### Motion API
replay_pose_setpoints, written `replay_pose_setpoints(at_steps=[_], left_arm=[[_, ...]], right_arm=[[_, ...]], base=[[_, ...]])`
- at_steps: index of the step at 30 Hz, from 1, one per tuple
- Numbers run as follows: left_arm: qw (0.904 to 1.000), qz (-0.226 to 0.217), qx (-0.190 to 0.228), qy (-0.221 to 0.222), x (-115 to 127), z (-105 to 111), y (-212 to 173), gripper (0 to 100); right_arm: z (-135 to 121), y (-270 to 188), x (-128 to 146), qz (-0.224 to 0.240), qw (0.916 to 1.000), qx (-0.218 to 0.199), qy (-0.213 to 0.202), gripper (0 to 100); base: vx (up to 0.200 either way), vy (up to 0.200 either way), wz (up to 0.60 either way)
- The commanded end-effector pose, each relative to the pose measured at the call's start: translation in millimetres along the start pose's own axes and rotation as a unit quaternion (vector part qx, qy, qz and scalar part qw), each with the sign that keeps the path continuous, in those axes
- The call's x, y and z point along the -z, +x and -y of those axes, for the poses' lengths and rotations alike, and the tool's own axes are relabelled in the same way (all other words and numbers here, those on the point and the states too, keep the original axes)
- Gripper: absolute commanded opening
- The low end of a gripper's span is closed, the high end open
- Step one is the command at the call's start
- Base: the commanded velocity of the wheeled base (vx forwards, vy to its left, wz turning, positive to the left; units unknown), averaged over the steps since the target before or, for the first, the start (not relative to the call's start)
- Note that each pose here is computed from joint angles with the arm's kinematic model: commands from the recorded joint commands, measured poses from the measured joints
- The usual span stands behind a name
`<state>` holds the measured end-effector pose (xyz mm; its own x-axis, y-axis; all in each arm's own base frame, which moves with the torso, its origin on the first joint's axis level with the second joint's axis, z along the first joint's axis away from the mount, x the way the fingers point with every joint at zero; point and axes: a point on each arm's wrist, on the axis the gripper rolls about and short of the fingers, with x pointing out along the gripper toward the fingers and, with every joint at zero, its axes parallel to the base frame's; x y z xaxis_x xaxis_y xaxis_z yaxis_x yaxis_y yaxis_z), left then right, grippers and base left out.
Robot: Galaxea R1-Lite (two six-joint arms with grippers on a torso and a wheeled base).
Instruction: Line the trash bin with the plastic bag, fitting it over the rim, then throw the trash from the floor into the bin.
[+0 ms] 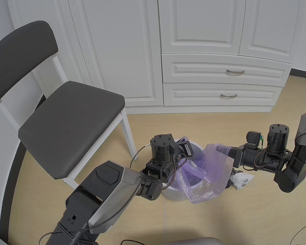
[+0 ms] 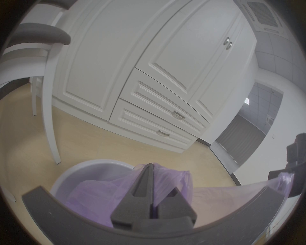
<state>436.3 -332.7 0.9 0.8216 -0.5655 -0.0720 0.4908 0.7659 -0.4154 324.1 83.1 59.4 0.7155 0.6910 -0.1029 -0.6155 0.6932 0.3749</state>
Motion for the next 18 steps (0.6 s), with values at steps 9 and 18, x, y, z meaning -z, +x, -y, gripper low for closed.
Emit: replay_pose_setpoints(at_steps=[9, 18], left_arm=[[0.9986, 0.031, -0.038, -0.021, -27, -41, -37, 0], [0.9976, 0.054, -0.033, -0.027, -37, -38, -71, 0]], right_arm=[[-1, 40, 37, -0.008, 0.9998, -0.007, 0.017, 0], [-32, 106, 45, 0.082, 0.9903, 0.032, 0.107, 0]], base=[[0.0, 0.0, 0.0], [0.0, 0.0, 0.0]])
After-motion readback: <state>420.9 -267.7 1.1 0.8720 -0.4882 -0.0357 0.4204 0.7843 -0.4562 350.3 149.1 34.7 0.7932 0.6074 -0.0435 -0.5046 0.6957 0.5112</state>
